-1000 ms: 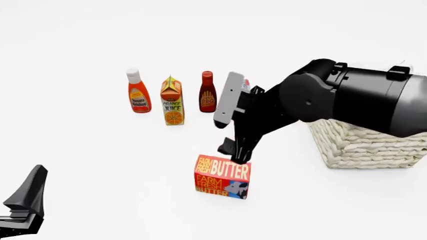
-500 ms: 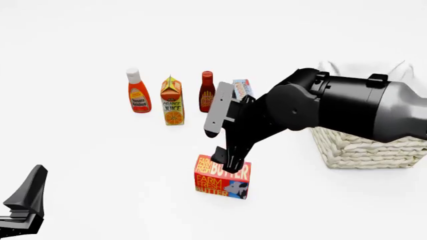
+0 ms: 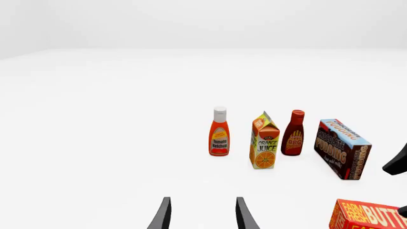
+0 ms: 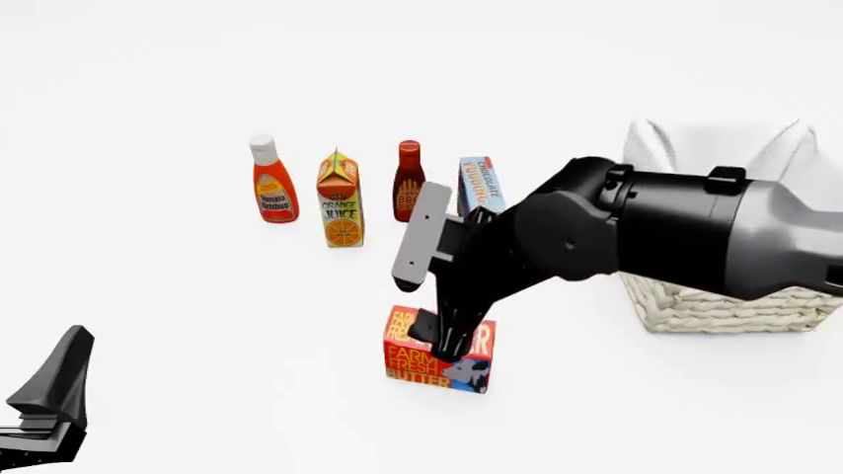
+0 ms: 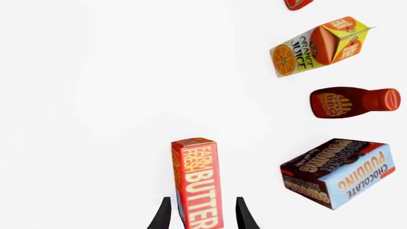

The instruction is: Pick the butter and place it in the basket.

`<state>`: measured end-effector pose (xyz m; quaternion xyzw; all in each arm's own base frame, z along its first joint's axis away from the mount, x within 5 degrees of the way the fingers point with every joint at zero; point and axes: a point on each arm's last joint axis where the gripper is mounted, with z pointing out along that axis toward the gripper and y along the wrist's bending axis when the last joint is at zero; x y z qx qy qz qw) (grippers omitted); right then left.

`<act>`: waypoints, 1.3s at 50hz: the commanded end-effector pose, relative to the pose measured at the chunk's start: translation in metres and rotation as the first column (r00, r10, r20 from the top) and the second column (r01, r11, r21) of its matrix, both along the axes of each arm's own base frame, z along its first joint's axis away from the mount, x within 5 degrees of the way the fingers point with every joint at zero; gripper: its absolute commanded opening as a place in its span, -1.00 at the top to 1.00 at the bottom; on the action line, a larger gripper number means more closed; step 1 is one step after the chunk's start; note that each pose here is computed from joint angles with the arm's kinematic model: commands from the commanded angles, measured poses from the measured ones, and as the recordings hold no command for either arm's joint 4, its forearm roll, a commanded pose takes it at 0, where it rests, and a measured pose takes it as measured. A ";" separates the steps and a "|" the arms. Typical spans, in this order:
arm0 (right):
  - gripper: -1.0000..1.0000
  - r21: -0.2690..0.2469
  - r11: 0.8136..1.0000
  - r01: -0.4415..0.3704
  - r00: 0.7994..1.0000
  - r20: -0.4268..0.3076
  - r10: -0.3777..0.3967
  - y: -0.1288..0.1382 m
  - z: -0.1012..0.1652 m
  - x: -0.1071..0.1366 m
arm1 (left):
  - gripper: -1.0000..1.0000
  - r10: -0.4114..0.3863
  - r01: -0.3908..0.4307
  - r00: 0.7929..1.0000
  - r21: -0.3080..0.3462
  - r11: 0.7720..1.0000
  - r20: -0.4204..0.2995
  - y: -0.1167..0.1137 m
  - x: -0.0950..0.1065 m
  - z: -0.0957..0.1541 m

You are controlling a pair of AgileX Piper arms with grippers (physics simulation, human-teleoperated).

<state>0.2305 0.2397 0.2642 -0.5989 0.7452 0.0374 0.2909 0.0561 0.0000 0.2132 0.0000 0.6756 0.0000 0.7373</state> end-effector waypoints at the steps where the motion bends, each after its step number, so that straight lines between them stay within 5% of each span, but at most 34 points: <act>1: -1.00 -0.001 1.000 0.007 1.000 -0.006 -0.007 0.000 -0.006 0.001 | -1.00 0.000 0.000 1.000 0.000 1.000 0.000 0.000 0.000 0.000; 65: -1.00 0.000 0.999 0.047 0.998 -0.029 -0.047 0.003 -0.032 0.010 | -1.00 0.000 0.000 1.000 0.000 1.000 0.000 0.000 0.000 0.000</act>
